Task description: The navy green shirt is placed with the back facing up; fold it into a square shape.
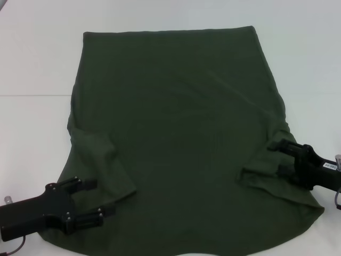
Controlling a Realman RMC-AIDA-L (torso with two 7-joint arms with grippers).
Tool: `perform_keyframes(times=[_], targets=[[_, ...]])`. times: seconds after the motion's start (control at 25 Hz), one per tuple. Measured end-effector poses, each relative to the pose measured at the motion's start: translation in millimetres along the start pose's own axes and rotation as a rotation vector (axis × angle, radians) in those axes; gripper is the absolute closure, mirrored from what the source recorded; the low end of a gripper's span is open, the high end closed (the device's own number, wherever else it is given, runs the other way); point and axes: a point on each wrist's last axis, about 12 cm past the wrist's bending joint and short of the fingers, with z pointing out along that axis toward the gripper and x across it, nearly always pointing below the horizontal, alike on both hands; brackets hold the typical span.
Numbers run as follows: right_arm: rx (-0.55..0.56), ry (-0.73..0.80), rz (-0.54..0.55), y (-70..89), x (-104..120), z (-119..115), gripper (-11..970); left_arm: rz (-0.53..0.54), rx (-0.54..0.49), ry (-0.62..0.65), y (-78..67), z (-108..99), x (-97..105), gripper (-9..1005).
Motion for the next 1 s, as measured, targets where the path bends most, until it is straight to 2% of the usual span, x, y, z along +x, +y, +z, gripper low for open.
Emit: perform_keyframes(times=[0.2,0.6,1.0], targets=[[-0.01,0.004,-0.013,6.9,0.0,6.6,133,0.0,0.0,-0.001,0.0,0.0,-0.1,123],[0.002,-0.02,-0.017,8.2,-1.0,11.2,134,-0.001,0.001,-0.002,-0.1,0.0,-0.2,123],[-0.038,-0.023,-0.109,41.0,-5.4,37.6,134,-0.007,-0.005,-0.014,-0.5,-0.8,0.0,122]])
